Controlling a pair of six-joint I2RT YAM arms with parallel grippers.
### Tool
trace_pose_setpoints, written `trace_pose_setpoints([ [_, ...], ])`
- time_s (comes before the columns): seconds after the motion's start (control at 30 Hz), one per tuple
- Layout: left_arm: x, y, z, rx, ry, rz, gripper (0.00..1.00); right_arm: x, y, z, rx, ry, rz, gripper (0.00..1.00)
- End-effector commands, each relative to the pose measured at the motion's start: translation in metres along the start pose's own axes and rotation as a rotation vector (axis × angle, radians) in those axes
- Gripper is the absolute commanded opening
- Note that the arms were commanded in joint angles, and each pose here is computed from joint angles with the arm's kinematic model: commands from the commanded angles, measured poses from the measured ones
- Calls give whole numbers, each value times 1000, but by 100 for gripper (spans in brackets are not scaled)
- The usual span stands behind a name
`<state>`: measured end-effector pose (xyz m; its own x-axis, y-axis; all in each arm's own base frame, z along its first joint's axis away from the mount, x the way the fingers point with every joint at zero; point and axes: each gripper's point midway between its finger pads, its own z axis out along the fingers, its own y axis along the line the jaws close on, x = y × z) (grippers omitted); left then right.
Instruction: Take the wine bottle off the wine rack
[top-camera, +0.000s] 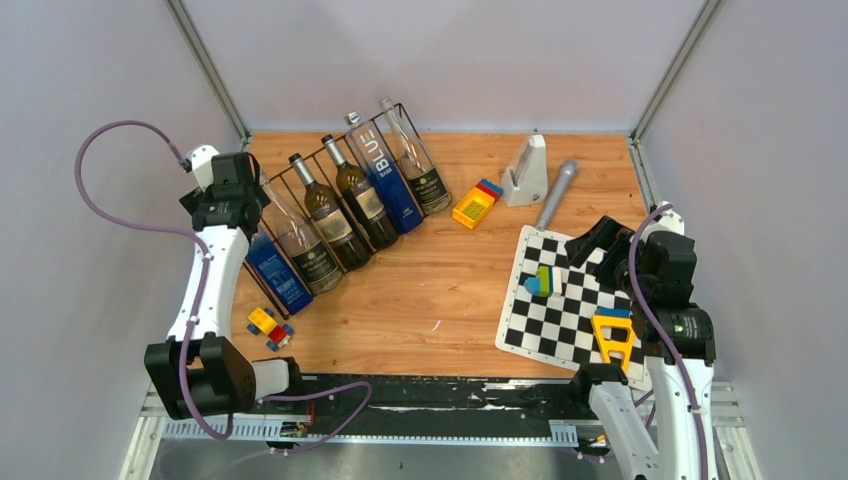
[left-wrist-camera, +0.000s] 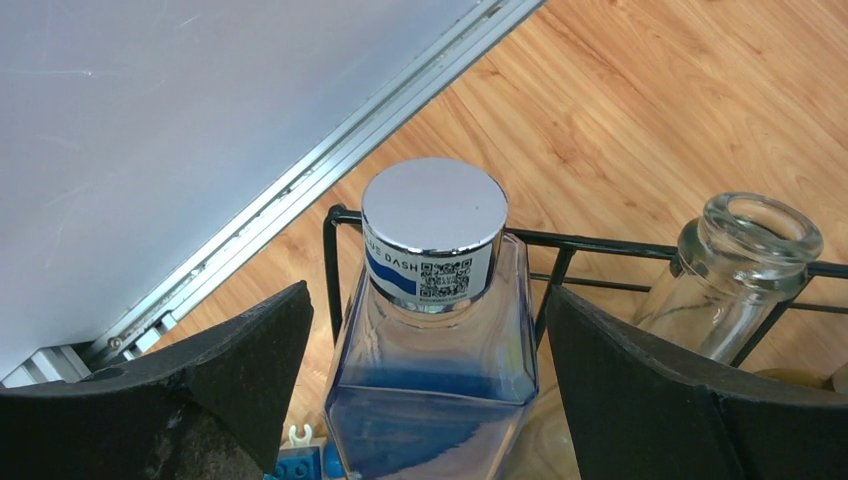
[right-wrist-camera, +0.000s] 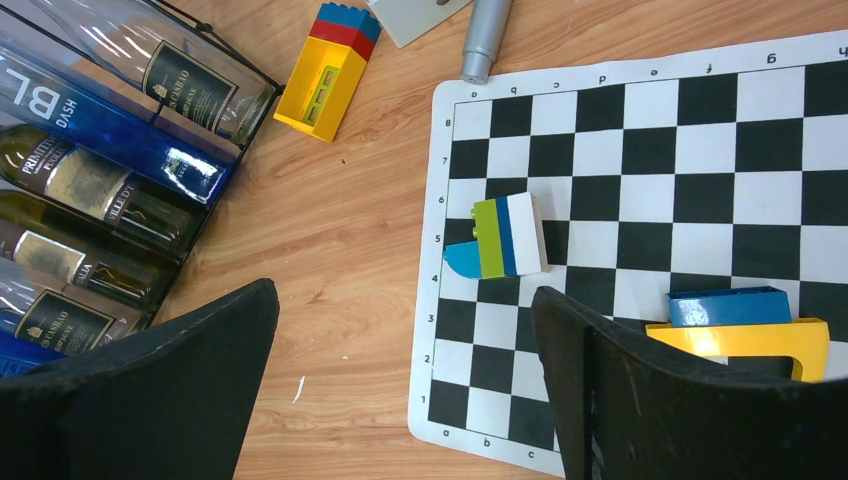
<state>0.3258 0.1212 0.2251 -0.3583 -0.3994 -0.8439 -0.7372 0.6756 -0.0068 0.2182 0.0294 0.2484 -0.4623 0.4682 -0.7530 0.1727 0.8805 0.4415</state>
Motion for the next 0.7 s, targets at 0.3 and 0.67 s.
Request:
trace_pose_setpoints([
  [0.3,-6,4,11,-40,-38,-7,75,-16,6,-7,-16,-58,-7,100],
  [0.67,-15,6,-6,4,-72,-27,30,-15,6,-7,-16,-59,-7,100],
])
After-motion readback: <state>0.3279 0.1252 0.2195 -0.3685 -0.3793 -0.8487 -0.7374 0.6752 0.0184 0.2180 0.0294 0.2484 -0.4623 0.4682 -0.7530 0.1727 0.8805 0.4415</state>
